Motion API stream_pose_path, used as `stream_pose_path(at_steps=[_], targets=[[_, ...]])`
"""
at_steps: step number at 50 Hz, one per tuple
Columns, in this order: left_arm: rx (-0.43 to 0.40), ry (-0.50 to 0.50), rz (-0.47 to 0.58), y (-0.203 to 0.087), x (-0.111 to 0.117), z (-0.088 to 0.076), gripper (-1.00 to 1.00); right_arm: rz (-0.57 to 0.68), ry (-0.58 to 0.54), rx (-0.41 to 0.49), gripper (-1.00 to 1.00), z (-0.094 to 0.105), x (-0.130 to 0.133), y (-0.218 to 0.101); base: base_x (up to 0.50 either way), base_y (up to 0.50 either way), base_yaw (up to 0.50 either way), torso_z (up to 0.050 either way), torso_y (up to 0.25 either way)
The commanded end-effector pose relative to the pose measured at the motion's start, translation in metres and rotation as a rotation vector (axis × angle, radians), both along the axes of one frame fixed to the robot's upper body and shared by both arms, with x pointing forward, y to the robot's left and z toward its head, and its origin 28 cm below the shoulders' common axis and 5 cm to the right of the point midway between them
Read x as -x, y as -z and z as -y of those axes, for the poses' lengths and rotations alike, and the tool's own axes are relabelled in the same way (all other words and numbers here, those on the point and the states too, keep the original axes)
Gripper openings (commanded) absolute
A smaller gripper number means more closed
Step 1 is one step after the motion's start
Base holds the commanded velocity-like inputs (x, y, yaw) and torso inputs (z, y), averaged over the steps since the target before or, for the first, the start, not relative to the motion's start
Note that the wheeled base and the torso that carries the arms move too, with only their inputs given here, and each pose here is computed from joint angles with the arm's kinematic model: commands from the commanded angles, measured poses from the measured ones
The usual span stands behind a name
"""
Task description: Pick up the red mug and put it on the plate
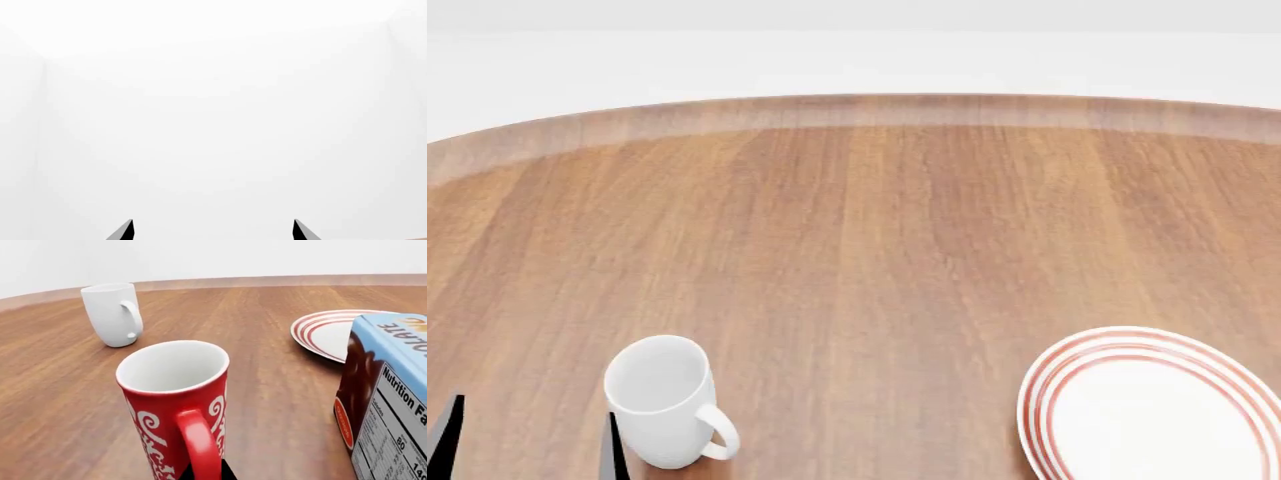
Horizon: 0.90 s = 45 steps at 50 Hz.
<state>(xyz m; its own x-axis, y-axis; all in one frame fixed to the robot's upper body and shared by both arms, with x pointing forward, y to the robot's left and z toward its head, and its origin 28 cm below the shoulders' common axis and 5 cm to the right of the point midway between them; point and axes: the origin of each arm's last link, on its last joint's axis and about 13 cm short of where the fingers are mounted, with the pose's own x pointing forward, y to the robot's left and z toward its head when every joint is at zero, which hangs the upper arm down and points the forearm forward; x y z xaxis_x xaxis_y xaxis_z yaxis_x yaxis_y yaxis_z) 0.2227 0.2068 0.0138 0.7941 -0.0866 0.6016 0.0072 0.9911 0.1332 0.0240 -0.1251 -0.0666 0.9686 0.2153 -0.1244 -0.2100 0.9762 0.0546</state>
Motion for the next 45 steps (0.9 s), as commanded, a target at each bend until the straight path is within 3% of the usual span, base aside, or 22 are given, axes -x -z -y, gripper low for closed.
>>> stream_pose_path(at_steps=[1, 10, 24, 45], targets=[[-0.001, 0.000, 0.003, 0.000, 0.000, 0.000, 1.00, -0.006, 0.002, 0.006, -1.00, 0.001, 0.001, 0.002, 0.00, 0.00, 0.00, 0.000, 0.000], [0.000, 0.000, 0.009, 0.000, 0.000, 0.000, 1.00, 0.010, 0.038, 0.010, -1.00, 0.001, -0.001, -0.007, 0.00, 0.00, 0.00, 0.000, 0.000], [0.004, 0.003, 0.017, 0.000, 0.000, 0.000, 1.00, 0.163, 0.117, -0.017, -1.00, -0.005, -0.007, -0.093, 0.00, 0.00, 0.00, 0.000, 0.000], [0.003, 0.005, 0.021, 0.000, 0.000, 0.000, 1.00, 0.189, 0.155, 0.000, -1.00, -0.005, -0.039, -0.157, 0.00, 0.00, 0.00, 0.000, 0.000]])
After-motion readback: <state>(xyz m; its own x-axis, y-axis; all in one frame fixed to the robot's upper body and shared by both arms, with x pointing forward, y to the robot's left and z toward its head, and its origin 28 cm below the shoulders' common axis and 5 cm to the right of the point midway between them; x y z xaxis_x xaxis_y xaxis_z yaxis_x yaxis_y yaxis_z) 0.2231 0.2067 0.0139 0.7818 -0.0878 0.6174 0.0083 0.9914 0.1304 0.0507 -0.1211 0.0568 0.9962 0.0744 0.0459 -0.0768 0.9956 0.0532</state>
